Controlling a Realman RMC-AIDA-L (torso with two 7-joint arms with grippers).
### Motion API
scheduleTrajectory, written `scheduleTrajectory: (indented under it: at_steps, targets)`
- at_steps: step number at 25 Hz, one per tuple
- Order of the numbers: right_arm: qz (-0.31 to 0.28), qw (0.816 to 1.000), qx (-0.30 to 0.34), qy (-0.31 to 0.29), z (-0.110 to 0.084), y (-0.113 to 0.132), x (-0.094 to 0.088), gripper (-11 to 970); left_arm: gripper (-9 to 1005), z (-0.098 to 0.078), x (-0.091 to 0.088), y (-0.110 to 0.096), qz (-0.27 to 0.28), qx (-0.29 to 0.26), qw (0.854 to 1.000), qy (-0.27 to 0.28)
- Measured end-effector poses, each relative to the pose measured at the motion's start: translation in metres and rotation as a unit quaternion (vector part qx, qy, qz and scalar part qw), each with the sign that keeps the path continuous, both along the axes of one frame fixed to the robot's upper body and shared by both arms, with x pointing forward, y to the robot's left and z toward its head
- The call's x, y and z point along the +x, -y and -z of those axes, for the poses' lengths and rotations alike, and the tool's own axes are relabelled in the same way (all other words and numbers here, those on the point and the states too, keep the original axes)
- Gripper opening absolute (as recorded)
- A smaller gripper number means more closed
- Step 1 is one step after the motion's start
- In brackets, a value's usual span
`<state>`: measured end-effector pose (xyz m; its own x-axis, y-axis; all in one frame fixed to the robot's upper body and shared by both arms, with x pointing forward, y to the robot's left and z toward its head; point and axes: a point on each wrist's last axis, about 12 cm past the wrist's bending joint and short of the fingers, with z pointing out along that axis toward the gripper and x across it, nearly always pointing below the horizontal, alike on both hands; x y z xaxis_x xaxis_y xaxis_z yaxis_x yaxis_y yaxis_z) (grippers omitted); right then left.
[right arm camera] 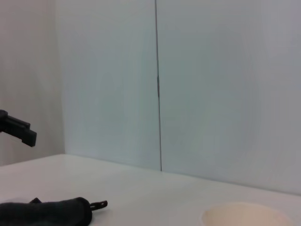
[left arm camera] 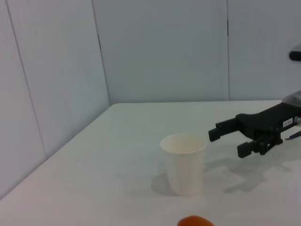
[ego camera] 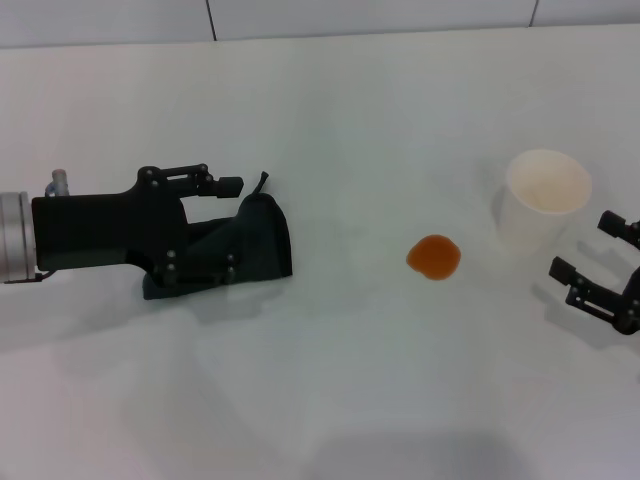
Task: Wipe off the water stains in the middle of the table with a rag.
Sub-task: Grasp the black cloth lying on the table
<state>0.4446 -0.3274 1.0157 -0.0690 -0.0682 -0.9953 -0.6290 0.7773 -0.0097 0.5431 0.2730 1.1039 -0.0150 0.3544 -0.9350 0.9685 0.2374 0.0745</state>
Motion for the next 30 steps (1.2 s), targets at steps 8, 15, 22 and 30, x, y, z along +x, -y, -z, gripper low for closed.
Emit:
scheduleTrajectory:
  at_steps: [8,15,22,30]
  targets:
    - [-0.009,0.999,0.021,0.040,-0.014,0.004,-0.006,859,656,0.000,0.000,0.000,-0.001,0.000,1.000,-0.001]
    - [-0.058,0.997,0.023,0.037,-0.027,-0.009,0.016,858,653,0.001,-0.001,-0.001,-0.002,0.000,1.000,-0.003]
    - [-0.112,0.994,-0.001,0.001,-0.053,-0.020,0.045,857,651,0.003,-0.003,-0.003,-0.005,0.000,1.000,-0.006]
    - [-0.125,0.988,-0.076,-0.056,-0.085,-0.026,0.072,857,648,0.004,-0.005,-0.004,-0.006,0.000,1.000,-0.006]
